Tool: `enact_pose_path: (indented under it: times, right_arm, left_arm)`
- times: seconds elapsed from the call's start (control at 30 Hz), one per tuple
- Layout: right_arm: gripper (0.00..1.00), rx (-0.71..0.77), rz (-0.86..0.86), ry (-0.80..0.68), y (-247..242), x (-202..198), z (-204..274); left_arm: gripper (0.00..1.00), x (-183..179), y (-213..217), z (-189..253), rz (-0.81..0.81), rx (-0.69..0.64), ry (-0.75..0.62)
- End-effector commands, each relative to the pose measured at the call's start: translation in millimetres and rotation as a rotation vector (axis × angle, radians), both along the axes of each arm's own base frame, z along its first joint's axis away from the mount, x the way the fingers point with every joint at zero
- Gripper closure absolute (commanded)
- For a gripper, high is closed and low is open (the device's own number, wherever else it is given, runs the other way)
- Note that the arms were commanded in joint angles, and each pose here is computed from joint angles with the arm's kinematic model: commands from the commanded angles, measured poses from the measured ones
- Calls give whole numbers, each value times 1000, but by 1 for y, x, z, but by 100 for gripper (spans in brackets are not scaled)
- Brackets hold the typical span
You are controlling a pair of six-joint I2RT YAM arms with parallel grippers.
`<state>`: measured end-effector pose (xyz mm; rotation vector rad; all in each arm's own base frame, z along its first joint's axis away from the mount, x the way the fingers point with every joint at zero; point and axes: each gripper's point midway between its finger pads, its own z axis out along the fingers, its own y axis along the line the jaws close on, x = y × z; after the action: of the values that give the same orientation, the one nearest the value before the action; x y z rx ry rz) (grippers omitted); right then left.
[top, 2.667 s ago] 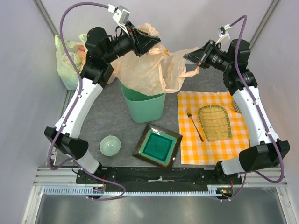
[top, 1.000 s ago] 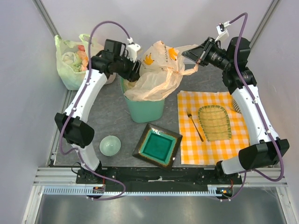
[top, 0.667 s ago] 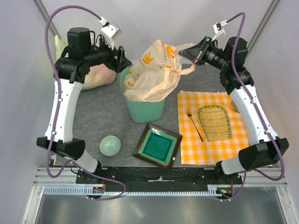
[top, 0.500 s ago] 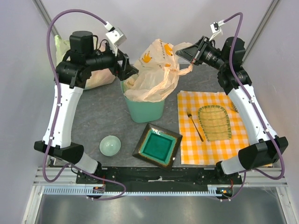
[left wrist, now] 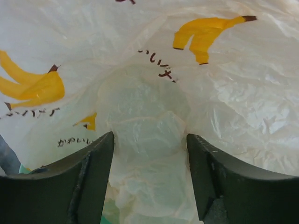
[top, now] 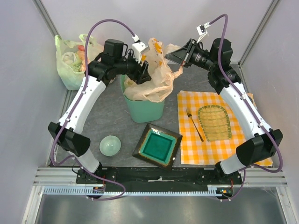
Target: Put the trash bags into the trash bin
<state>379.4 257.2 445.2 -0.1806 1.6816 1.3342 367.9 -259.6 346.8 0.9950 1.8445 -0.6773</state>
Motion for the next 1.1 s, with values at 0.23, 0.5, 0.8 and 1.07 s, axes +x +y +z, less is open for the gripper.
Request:
enact_pose_path:
  times: [0.23,0.5,0.8,1.07]
  right_arm:
    - [100,-14,-1,-57,24,14,-2]
    - [100,-113,-17,0,41,32,-51]
    - [100,-157,-36,-47,34,28,-45]
    - [100,-115,-12,-66,33,15,-22]
  left_arm:
    - [87,31,52,-50,250,123,-3]
    - [92,38,54,-90,270,165,90]
    - [33,30,82,53,223,-172,-105]
    - [7,-77,23,77,-200,-126,-225]
